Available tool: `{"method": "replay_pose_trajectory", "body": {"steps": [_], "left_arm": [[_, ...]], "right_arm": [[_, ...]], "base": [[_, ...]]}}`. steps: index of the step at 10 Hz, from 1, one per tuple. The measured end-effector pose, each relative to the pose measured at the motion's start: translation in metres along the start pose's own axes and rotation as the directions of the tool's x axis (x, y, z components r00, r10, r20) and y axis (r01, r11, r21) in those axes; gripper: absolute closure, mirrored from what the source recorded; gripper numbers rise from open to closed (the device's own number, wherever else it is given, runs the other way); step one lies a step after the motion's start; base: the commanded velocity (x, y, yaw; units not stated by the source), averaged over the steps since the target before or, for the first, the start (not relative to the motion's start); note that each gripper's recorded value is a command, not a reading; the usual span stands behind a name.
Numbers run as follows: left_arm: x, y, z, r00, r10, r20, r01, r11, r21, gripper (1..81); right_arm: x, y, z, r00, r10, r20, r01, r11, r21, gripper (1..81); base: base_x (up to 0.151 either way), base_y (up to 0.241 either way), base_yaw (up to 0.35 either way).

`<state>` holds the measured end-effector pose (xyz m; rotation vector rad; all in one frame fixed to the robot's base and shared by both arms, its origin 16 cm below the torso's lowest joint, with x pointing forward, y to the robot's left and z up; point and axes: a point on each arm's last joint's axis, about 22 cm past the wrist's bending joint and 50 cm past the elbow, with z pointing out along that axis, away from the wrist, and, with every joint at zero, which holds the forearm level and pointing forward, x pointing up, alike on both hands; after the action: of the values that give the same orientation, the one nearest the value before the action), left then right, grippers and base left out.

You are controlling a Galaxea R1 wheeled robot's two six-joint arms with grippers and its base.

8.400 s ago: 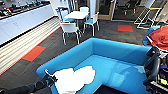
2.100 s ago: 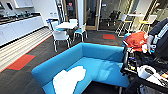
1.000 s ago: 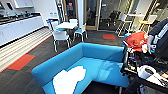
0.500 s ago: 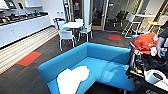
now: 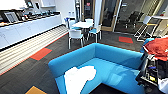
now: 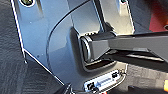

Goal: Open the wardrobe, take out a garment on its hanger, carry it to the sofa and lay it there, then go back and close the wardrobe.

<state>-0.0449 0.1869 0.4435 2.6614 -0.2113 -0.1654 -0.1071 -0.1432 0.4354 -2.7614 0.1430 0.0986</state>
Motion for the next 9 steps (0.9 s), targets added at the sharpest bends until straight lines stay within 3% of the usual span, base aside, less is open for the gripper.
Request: {"method": "replay_pose_trajectory", "body": {"steps": [9], "left_arm": [[-0.0003, 0.0014, 0.0018, 1.0, 0.001, 0.004, -0.001, 1.0, 0.002, 1.0]], "right_arm": [[-0.0021, 0.0011, -0.0002, 1.0, -0.001, 0.004, 0.001, 1.0, -0.004, 1.0]], "base": [[0.0, 0.0, 0.277]]}}
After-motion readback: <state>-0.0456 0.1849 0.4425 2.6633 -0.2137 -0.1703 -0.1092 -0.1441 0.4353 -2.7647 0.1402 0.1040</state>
